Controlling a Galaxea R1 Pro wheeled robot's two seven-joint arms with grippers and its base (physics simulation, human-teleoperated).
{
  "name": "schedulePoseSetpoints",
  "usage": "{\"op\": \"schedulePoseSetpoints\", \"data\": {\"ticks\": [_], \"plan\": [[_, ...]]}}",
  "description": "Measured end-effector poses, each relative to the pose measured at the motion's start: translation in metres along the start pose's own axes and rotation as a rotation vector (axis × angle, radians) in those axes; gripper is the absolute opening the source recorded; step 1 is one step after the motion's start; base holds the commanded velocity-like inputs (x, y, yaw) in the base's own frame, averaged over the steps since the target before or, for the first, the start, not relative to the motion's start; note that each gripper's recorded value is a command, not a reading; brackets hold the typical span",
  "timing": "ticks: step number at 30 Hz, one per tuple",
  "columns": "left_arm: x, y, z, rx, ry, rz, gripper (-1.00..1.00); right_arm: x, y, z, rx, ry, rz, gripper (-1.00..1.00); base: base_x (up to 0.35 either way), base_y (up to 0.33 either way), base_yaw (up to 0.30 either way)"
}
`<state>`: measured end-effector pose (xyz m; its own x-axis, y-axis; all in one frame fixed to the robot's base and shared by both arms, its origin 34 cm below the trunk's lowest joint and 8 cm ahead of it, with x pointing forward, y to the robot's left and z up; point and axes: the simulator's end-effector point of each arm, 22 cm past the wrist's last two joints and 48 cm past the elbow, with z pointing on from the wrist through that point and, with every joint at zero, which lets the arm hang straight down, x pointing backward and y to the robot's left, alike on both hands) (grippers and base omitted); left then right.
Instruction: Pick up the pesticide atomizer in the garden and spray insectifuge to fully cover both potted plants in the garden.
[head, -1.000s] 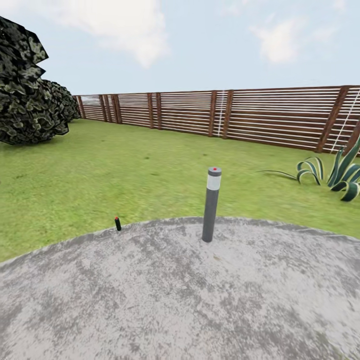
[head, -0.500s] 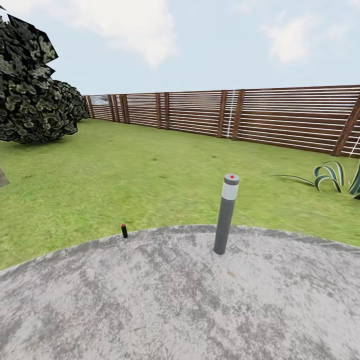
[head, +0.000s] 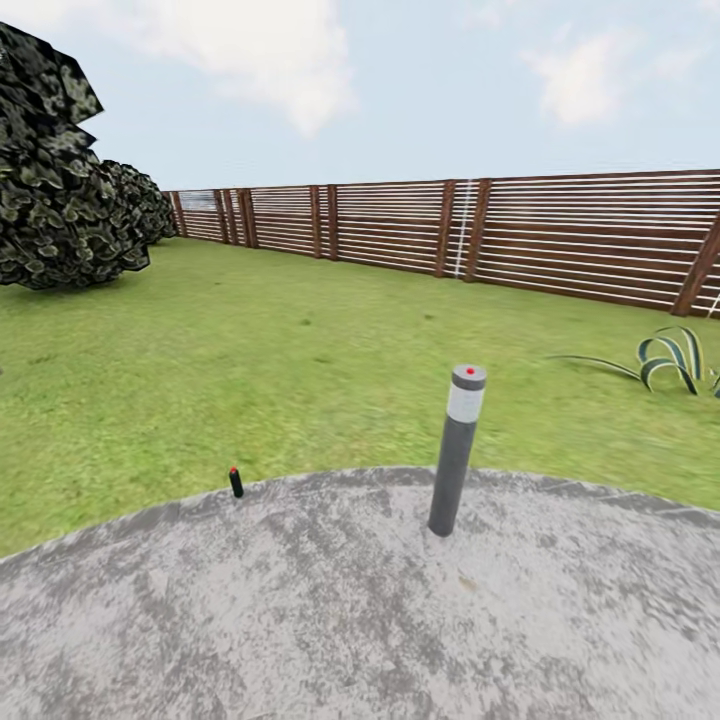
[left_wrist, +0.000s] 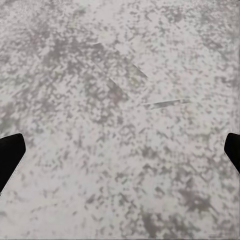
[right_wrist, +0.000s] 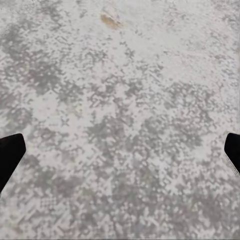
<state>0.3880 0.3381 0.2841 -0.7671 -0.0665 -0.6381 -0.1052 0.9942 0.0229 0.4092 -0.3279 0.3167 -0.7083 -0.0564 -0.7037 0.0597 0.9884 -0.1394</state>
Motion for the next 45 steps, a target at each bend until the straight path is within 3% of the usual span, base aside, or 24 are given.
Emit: {"op": "schedulePoseSetpoints", "data": {"ticks": [17, 30, 35, 42, 45], "plan": [[0.0, 0.0, 0.0, -0.001, -0.001, 0.0, 1.0, 0.0, 0.0, 0.0, 0.0, 0.0, 0.001, 1.0, 0.337, 0.044, 0.245], [0.0, 0.0, 0.0, -0.001, 0.0, 0.0, 1.0, 0.0, 0.0, 0.0, -0.001, 0.0, -0.002, 1.0, 0.32, 0.112, 0.019], [-0.025, 0.015, 0.006, -0.025, -0.052, 0.004, 1.0, -0.002, 0.001, 0.0, 0.0, -0.007, 0.002, 1.0, 0.0, 0.0, 0.0], [-0.01, 0.016, 0.0, -0.027, -0.035, 0.004, 1.0, 0.004, 0.029, -0.003, -0.028, 0.008, 0.033, 1.0, 0.0, 0.0, 0.0], [-0.01, 0.016, 0.0, -0.027, -0.035, 0.005, 1.0, 0.004, 0.029, -0.003, -0.026, 0.009, 0.037, 1.0, 0.0, 0.0, 0.0]]}}
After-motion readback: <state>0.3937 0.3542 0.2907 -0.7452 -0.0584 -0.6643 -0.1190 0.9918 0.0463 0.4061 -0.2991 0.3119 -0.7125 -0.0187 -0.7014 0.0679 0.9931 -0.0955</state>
